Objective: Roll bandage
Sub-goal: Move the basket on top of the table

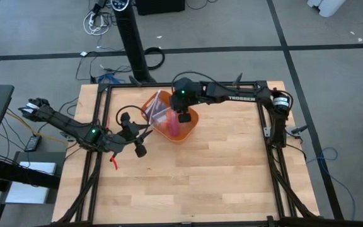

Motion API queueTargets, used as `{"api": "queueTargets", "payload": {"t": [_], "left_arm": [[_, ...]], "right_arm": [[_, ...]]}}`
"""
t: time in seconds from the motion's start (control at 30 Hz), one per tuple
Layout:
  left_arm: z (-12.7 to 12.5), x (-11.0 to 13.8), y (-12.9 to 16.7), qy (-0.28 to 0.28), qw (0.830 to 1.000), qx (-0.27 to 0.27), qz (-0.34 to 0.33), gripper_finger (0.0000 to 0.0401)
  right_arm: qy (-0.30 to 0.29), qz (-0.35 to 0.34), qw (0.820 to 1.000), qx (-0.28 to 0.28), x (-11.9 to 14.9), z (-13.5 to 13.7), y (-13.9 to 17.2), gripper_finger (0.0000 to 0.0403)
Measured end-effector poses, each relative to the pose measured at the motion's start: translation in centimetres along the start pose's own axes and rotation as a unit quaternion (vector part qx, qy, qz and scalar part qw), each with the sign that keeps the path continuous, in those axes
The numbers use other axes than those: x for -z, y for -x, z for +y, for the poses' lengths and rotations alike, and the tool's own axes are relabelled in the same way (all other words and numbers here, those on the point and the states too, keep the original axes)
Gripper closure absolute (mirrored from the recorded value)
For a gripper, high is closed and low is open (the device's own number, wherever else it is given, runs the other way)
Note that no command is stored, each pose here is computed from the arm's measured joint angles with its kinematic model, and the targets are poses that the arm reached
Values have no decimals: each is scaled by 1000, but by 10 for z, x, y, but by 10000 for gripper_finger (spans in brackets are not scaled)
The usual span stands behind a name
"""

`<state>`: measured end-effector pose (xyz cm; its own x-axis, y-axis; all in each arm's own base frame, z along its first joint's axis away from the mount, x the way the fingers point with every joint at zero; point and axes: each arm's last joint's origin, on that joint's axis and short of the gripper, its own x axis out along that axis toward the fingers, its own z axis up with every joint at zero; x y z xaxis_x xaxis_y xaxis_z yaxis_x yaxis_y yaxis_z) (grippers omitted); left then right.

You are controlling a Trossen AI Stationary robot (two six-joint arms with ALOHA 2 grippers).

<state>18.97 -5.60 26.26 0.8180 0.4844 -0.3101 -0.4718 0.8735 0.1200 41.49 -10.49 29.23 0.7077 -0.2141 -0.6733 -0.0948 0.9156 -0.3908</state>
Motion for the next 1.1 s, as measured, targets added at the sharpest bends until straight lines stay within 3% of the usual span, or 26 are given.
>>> {"api": "queueTargets", "payload": {"t": [0.13, 0.3, 0.37, 0.5, 0.6, 0.7, 0.87, 1.1], "left_arm": [[1, 1, 0, -15, 1000, -5, 3, 279], [1, 14, -3, -31, 999, -14, 10, 282], [1, 19, -4, -30, 999, -14, 9, 289], [1, 26, -5, -39, 999, -15, 16, 315], [1, 27, -5, -40, 999, -13, 18, 337], [1, 26, -5, -33, 999, -9, 14, 357], [-3, 26, -5, -3, 999, 44, 28, 385], [2, 47, -9, 32, 999, 11, 42, 396]], "right_arm": [[-1, 19, 1000, 2, -16, 13, 27, 259], [-65, -16, 988, -142, -24, 61, 32, 358], [-59, -24, 984, -165, -25, 94, 21, 390], [-59, -69, 984, -150, -30, 153, 13, 385], [-99, -98, 985, -106, -29, 176, 10, 396], [-130, -90, 986, -58, -23, 182, 7, 399], [-180, -41, 982, -36, 6, 168, -10, 400], [-211, 29, 976, 51, 34, 139, -22, 401]]}}
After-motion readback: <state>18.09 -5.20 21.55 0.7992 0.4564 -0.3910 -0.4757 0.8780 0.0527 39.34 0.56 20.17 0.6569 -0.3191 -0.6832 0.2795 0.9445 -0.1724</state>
